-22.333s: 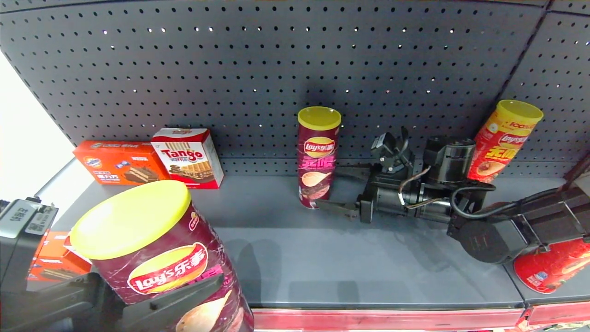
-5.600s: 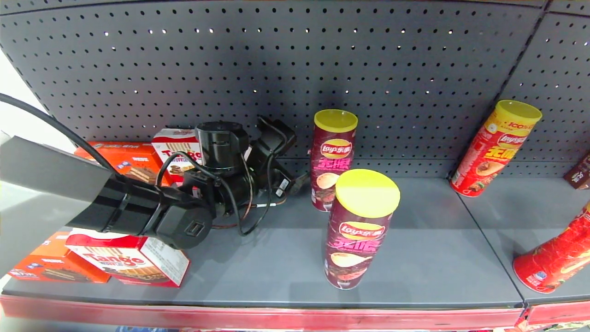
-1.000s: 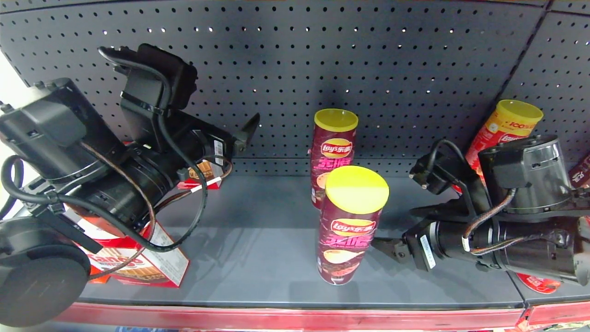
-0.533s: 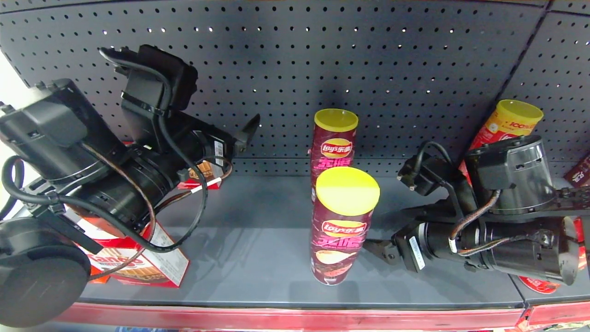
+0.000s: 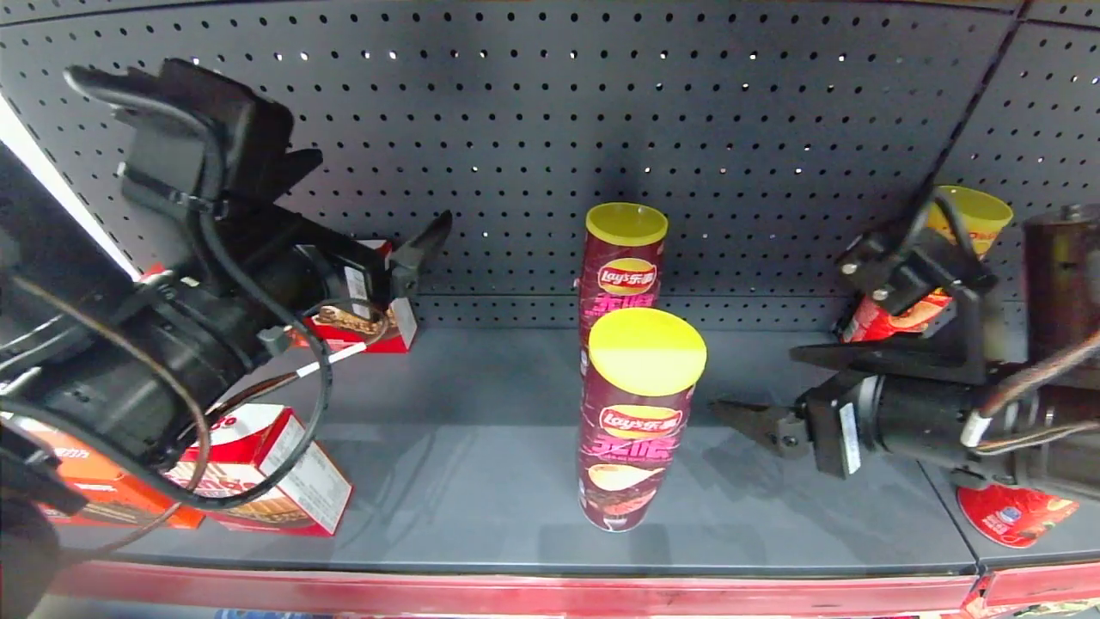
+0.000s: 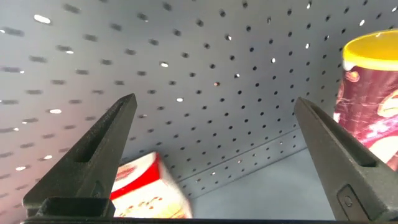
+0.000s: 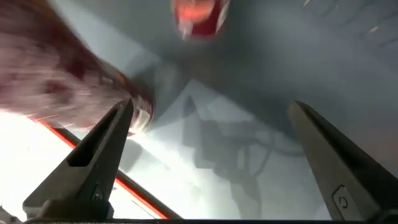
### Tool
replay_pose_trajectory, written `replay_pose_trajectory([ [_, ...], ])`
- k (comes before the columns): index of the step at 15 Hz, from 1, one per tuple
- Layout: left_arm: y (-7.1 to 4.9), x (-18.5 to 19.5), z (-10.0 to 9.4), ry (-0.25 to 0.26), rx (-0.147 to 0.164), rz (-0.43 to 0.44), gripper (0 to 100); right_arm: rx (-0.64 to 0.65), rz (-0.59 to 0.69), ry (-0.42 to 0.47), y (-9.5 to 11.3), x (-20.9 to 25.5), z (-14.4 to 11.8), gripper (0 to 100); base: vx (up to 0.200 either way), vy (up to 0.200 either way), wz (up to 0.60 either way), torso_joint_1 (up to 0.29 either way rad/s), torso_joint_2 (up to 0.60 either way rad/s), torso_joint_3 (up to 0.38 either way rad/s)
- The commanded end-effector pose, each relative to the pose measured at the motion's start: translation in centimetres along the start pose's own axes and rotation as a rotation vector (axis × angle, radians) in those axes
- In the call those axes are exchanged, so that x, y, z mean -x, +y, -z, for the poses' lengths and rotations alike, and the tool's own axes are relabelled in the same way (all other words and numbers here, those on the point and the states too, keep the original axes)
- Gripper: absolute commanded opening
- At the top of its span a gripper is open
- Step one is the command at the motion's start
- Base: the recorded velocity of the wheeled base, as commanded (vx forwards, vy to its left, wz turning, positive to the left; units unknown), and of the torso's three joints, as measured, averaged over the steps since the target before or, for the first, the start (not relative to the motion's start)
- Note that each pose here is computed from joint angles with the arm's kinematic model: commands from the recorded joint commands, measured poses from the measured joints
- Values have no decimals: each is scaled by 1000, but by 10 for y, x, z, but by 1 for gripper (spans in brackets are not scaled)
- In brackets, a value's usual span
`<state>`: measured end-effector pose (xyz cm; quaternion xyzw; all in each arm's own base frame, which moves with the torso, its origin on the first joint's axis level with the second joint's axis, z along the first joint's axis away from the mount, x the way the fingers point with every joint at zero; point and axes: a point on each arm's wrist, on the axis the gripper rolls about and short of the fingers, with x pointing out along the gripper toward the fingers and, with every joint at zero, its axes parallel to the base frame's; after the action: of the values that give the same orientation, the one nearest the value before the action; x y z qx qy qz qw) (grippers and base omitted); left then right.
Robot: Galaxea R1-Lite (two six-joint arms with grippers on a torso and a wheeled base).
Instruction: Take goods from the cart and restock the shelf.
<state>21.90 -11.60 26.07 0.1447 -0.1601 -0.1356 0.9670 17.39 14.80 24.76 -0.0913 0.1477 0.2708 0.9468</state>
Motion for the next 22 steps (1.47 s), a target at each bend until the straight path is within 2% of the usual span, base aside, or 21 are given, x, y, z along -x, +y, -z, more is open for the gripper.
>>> replay_pose_trajectory([
  [1, 16, 48, -17, -42, 8, -21, 100, 30, 10, -145, -10, 59, -4, 100, 0, 0, 0, 0, 0, 0],
  [3, 21, 70, -20, -35, 8, -33, 100, 58, 23, -179, -13, 80, 3, 100, 0, 0, 0, 0, 0, 0],
  [4, 28, 96, -27, -23, 8, -42, 100, 50, 23, -241, -17, 105, 8, 100, 0, 0, 0, 0, 0, 0],
  [6, 36, 118, -35, -19, 7, -40, 100, 48, 15, -298, -20, 127, 11, 100, 0, 0, 0, 0, 0, 0],
  [8, 46, 158, -40, 9, 2, -27, 100, 63, 25, -366, -25, 157, 30, 100, 0, 0, 0, 0, 0, 0],
  [11, 50, 191, -35, 58, -9, -3, 100, 56, 25, -387, -27, 170, 54, 100, 0, 0, 0, 0, 0, 0],
  [12, 52, 212, -29, 77, -13, 5, 100, 54, 26, -390, -27, 176, 70, 100, 0, 0, 0, 0, 0, 0],
  [14, 52, 223, -23, 83, -13, 6, 100, 54, 32, -386, -28, 179, 80, 100, 0, 0, 0, 0, 0, 0],
  [19, 38, 268, 29, 173, -28, 36, 100, 52, 55, -331, -26, 179, 145, 100, 0, 0, 0, 0, 0, 0],
  [22, 23, 277, 71, 272, -26, 90, 100, 24, 44, -276, -23, 172, 176, 100, 0, 0, 0, 0, 0, 0],
])
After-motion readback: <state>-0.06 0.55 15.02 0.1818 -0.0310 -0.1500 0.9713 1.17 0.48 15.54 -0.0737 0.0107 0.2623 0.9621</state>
